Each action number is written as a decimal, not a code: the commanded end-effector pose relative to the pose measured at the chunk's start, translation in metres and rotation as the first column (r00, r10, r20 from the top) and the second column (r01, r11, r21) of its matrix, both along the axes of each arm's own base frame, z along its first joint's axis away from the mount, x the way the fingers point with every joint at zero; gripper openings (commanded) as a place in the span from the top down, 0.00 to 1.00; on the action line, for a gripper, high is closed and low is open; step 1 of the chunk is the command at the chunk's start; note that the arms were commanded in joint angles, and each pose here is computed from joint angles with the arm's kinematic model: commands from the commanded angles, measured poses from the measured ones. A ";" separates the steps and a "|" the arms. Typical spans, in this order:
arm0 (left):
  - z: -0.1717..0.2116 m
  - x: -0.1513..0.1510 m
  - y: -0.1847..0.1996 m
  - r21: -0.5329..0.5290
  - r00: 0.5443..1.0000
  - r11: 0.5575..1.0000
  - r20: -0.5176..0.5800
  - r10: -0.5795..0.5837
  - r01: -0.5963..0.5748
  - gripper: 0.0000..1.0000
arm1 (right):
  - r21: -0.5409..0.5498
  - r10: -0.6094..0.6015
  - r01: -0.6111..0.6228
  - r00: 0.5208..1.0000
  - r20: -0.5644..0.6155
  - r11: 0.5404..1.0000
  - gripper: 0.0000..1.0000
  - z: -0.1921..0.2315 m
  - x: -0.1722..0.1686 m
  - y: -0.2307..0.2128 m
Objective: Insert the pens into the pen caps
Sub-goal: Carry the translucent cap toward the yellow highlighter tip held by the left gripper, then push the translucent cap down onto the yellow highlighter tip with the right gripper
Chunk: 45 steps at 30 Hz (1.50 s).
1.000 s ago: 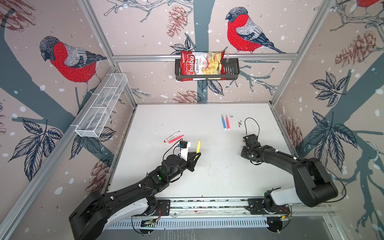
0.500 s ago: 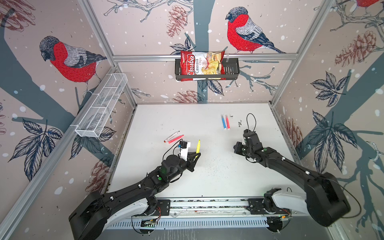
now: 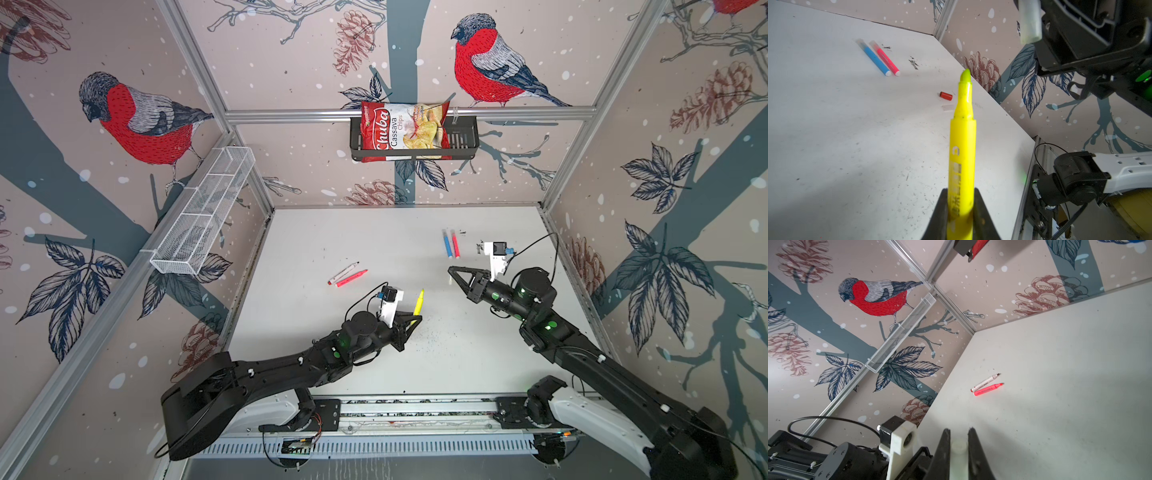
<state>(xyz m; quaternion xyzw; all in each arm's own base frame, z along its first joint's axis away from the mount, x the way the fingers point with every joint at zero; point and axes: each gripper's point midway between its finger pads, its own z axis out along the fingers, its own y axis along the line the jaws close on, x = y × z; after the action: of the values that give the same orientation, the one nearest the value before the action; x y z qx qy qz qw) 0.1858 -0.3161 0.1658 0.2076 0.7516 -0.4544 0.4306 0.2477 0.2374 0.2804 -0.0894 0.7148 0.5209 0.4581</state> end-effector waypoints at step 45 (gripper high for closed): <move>0.070 -0.012 -0.036 -0.187 0.993 0.979 0.105 -0.057 0.076 0.96 | 0.095 0.123 -0.129 0.990 0.067 0.987 0.90 -0.005 -0.042 0.027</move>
<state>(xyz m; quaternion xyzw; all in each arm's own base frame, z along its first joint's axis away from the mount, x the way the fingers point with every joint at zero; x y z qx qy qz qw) 0.1737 -0.3524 0.2149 0.2161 0.7031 -0.5105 0.4454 0.2121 0.2603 0.2822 -0.1126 0.6626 0.5815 0.4585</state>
